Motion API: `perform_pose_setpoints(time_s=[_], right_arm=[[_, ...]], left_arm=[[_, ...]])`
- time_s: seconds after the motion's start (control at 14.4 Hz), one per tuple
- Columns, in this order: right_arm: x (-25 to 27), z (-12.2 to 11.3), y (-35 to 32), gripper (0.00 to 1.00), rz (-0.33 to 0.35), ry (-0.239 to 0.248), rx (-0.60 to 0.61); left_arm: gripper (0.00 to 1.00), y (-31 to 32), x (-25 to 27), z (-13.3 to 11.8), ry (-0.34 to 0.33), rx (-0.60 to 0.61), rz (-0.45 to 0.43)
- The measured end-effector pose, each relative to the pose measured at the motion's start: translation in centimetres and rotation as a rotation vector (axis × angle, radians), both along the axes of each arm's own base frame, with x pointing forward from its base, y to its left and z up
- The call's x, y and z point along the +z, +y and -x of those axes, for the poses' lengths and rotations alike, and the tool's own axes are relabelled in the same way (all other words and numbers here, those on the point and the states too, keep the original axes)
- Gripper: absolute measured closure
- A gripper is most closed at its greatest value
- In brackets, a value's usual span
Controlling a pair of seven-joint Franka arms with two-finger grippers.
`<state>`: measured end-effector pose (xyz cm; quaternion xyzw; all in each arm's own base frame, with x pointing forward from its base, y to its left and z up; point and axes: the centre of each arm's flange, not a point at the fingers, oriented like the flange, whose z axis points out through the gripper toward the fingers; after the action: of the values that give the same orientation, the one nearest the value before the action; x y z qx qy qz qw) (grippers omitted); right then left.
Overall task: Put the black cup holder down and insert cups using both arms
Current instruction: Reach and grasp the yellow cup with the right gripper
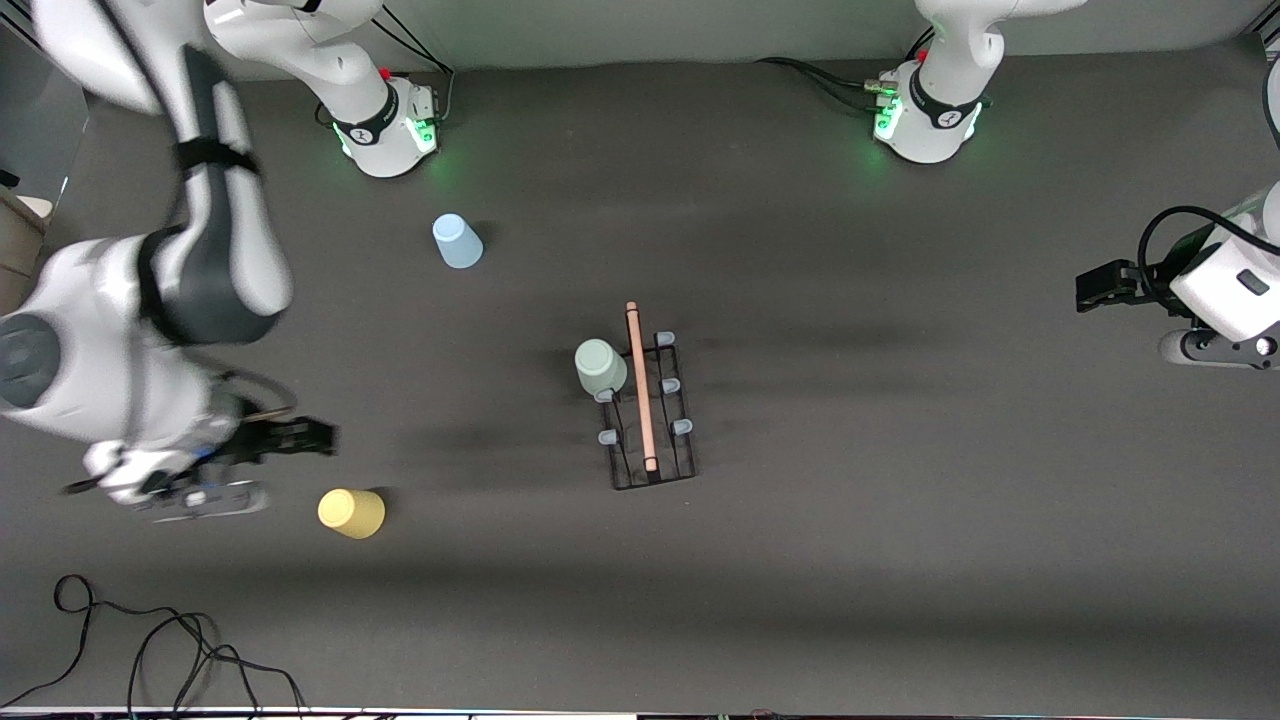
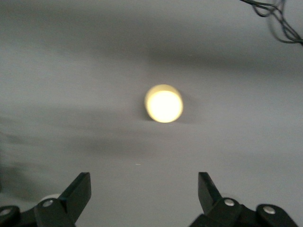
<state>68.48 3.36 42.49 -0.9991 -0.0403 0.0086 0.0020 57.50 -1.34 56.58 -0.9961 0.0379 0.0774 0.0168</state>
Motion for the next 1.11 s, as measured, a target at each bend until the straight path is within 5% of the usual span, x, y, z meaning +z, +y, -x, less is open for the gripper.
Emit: perform_pose_setpoints(time_s=[0.56,1.11], right_arm=[[-13.7,-3.2,1.3,0.00,-0.009,-0.060,-0.011],[-19.4,-1.7,0.1,0.01,0.019,-0.036,-0.014]], left_arm=[[0.00,0.0,0.0,0.0,0.000,0.000,0.000],[0.00,0.0,0.0,0.0,0.000,0.000,0.000]])
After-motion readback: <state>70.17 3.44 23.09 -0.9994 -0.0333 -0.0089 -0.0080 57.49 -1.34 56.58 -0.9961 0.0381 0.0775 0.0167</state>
